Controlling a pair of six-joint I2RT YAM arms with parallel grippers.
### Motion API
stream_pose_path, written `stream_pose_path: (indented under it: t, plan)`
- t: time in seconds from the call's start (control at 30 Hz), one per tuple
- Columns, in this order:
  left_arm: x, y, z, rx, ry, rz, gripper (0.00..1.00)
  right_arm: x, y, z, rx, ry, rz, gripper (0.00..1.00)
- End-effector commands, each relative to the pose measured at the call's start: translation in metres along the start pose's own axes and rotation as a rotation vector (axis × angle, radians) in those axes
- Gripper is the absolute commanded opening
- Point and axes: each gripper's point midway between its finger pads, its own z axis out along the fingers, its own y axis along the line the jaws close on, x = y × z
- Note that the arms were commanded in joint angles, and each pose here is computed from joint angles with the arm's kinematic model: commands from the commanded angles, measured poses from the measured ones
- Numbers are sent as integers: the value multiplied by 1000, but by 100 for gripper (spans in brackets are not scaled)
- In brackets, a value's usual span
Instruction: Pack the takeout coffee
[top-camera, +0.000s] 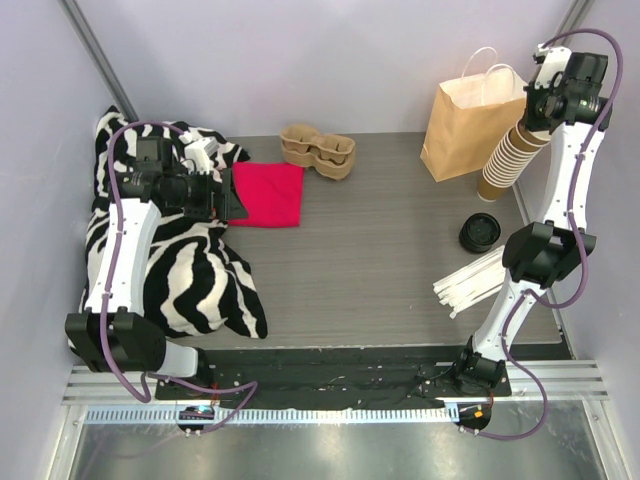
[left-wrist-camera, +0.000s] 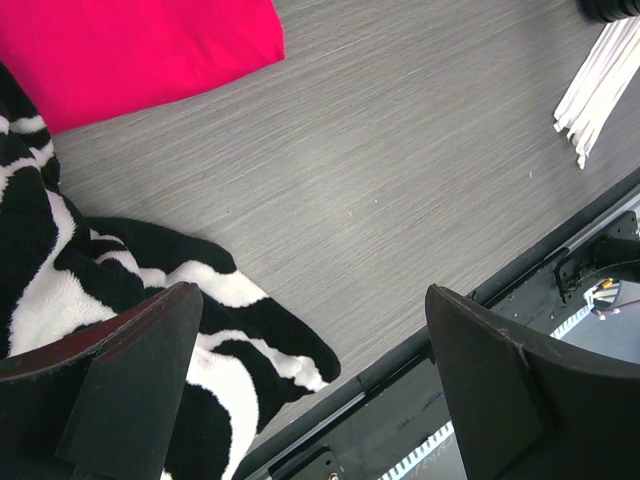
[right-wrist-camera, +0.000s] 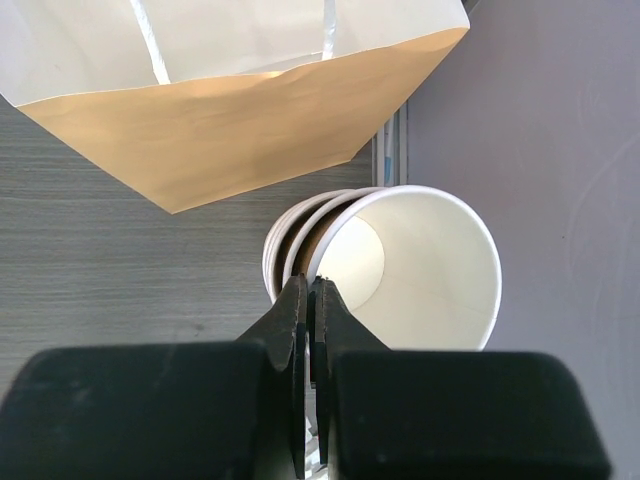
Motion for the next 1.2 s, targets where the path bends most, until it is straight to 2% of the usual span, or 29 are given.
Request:
stream_pose_path:
  t: [0.0, 0.43, 0.6, 0.73, 0.77, 0.8, 0.97, 1.07, 1.1, 1.13, 1.17]
  plan:
    - [-12, -9, -6, 32, -31, 35, 100, -42, -7, -37, 48, -138, -30, 1]
    - [-12, -8, -5, 25, -28, 44, 100, -78, 18, -79, 119, -212, -225, 1]
    - [-12, -6, -3, 22, -28, 40, 100, -100, 41, -120, 158, -281, -324, 1]
    - [-12, -7, -3, 22, -32, 35, 100, -102, 91, -144, 65, -307, -392, 1]
    - [-10, -6, -2, 22, -28, 31, 100, -99, 124, -146, -17, -310, -425, 1]
    - [-11, -5, -1, 18, -31, 24, 100, -97, 136, -157, -48, -322, -436, 1]
    - [-7, -4, -1, 6, -33, 7, 100, -43, 243, -150, -346, -241, -541, 1]
    - [-3, 3, -4, -45, -41, 4, 100, -4, 293, -143, -472, -151, -577, 1]
    - [-4, 6, -5, -68, -49, -1, 100, 9, 325, -152, -551, -147, -614, 1]
    - [-4, 10, -7, -111, -63, -37, 100, 33, 339, -147, -586, -97, -633, 1]
    - [-2, 15, -7, -137, -66, -58, 100, 41, 355, -150, -615, -106, -646, 1]
